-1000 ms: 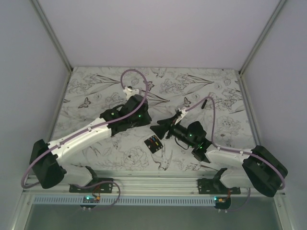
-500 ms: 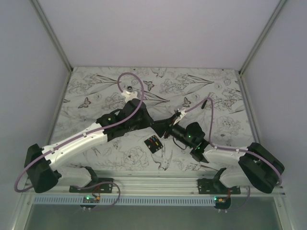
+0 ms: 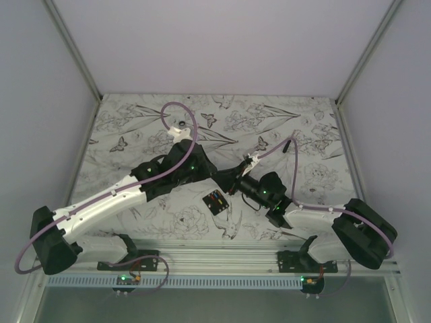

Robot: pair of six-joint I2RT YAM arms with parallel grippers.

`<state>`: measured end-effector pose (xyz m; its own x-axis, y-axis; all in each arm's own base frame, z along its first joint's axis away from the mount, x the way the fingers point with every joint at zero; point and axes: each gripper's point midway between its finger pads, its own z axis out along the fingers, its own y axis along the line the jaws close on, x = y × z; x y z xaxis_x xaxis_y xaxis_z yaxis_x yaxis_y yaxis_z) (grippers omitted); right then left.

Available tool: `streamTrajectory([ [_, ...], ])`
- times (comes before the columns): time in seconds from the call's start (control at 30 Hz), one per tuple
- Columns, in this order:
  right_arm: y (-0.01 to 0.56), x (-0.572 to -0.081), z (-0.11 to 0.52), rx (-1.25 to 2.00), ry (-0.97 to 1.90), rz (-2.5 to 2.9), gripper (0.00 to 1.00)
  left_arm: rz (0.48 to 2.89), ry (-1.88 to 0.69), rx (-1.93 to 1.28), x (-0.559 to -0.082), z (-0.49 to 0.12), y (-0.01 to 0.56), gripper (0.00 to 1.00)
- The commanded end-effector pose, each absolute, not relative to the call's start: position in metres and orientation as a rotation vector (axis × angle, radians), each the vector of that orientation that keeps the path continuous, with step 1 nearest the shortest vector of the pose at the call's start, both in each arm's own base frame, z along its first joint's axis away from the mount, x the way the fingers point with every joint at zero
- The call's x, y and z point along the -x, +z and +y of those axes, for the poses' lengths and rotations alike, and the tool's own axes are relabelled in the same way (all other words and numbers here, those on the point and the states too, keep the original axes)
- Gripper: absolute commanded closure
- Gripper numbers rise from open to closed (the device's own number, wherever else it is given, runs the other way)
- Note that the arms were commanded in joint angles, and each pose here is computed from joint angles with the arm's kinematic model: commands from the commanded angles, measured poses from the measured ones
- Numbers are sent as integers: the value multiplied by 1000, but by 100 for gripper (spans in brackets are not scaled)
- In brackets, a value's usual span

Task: Snap on the fuse box
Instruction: Pick up the fuse from the center of the board.

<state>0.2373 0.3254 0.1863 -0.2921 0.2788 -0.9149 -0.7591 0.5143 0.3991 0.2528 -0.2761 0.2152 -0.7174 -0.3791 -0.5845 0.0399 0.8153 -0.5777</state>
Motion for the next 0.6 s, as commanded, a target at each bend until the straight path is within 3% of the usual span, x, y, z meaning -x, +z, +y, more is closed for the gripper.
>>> streamTrajectory([
  [0.0,221,-238,330,422,1091,1437,70,2259,-772,250,-248,-279,217,79],
  [0.33,223,-233,330,452,1072,1433,66,2243,-751,256,-251,-275,218,78],
  [0.57,229,-237,329,435,1057,1417,70,2260,-769,246,-248,-279,216,78],
])
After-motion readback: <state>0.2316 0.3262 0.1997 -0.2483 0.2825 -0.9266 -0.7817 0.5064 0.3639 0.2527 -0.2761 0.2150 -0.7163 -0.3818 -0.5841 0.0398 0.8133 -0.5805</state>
